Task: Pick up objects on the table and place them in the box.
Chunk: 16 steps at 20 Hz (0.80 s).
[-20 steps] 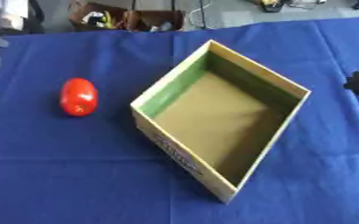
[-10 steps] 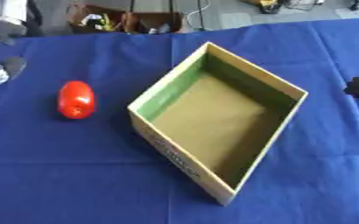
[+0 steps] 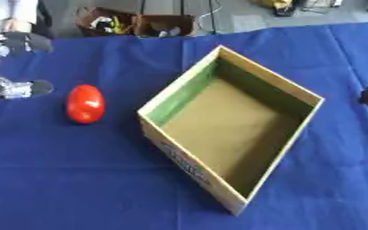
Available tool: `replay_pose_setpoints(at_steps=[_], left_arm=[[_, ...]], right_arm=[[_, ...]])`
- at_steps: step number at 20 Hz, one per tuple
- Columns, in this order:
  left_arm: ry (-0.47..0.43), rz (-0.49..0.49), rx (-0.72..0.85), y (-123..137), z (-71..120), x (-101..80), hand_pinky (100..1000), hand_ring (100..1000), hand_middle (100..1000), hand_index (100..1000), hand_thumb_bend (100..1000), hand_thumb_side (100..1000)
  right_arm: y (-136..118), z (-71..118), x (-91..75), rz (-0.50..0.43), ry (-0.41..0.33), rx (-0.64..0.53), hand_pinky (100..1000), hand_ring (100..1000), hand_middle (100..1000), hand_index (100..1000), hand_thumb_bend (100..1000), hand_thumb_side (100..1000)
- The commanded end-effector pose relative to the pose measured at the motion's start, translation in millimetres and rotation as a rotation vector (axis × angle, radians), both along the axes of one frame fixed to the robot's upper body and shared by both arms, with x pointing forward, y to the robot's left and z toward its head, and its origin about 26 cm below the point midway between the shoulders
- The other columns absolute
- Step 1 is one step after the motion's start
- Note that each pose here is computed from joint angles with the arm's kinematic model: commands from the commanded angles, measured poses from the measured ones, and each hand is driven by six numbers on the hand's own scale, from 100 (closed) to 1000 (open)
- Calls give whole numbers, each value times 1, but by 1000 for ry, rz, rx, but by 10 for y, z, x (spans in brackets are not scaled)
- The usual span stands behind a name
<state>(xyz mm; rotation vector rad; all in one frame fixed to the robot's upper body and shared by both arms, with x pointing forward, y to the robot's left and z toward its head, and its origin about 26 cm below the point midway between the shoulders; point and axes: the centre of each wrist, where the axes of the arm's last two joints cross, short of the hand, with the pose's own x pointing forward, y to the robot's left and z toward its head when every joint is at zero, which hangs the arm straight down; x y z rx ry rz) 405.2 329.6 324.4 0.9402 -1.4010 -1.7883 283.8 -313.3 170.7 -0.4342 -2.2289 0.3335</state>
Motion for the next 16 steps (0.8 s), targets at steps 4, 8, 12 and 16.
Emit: replay_pose_setpoints(at_steps=[4, 8, 12, 16], left_arm=[[71, 42, 60, 32, 93, 157, 877, 966, 1000, 1000, 696, 1000], [109, 23, 24, 9, 59, 261, 860, 935, 971, 1000, 671, 1000], [141, 17, 33, -49, 17, 334, 843, 924, 983, 1000, 678, 1000], [147, 35, 38, -101, -6, 395, 841, 921, 976, 1000, 676, 1000]], right_arm=[[-4, 55, -8, 2, -10, -48, 904, 858, 638, 788, 100, 862], [1, 62, -4, 1, -13, -56, 904, 857, 637, 785, 100, 861], [9, 68, 1, 3, -16, -63, 904, 857, 635, 781, 100, 865], [20, 74, 6, 8, -21, -69, 903, 857, 635, 778, 100, 866]])
